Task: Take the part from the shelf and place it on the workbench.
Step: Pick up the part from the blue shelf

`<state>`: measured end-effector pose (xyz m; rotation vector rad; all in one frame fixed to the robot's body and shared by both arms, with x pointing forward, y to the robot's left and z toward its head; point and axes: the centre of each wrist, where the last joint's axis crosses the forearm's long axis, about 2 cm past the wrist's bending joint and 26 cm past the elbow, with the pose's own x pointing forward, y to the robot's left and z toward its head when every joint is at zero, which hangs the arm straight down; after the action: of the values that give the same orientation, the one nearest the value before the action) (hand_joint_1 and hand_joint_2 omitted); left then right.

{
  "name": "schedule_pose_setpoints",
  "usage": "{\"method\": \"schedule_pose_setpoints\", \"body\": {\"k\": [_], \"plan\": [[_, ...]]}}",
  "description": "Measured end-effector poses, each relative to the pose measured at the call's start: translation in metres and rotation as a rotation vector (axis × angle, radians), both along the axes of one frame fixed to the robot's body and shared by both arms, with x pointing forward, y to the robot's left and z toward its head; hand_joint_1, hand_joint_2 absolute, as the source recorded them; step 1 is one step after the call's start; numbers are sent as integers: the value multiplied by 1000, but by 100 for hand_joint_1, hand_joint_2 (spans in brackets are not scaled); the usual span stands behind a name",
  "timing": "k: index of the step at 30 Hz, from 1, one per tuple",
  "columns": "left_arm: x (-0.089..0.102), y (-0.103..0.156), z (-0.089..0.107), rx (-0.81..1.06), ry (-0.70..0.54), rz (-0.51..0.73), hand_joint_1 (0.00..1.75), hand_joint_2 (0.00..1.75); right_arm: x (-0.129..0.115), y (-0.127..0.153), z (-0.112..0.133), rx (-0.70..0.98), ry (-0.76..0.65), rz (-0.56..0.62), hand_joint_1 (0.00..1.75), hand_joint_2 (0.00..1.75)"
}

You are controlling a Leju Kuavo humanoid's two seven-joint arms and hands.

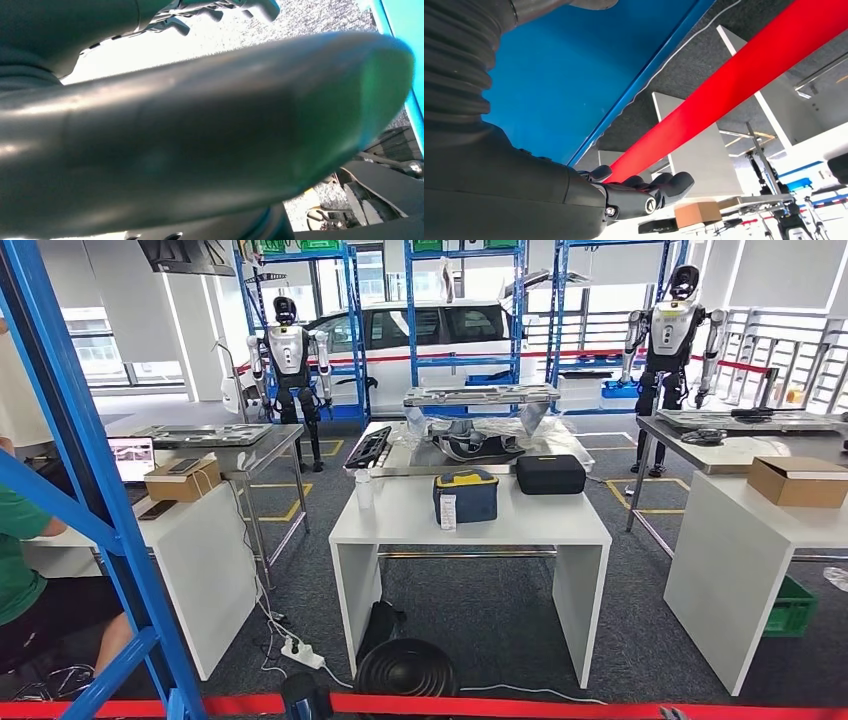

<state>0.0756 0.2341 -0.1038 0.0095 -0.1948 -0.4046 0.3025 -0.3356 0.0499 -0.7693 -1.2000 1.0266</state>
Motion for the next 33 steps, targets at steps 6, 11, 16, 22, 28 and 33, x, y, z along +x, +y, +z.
{"method": "schedule_pose_setpoints", "body": {"k": [6, 11, 16, 22, 28, 33], "plan": [[2, 0, 0, 1, -5, 0, 0, 0, 1, 0, 2, 3, -7, 1, 0, 0], [4, 0, 1, 0, -10, 2, 0, 0, 3, 0, 4, 11, -14, 7, 0, 0], [4, 0, 1, -2, -10, 5, 0, 0, 2, -1, 2, 16, -10, 9, 0, 0], [-1, 0, 0, 1, 8, 12, 0, 0, 3, 1, 3, 17, -18, 7, 0, 0], [-7, 0, -1, 7, 19, 27, 0, 0, -2, 10, -1, 21, -9, 4, 0, 0], [-7, 0, -1, 6, 20, 28, 0, 0, -2, 11, -1, 24, 2, 10, 0, 0]]}}
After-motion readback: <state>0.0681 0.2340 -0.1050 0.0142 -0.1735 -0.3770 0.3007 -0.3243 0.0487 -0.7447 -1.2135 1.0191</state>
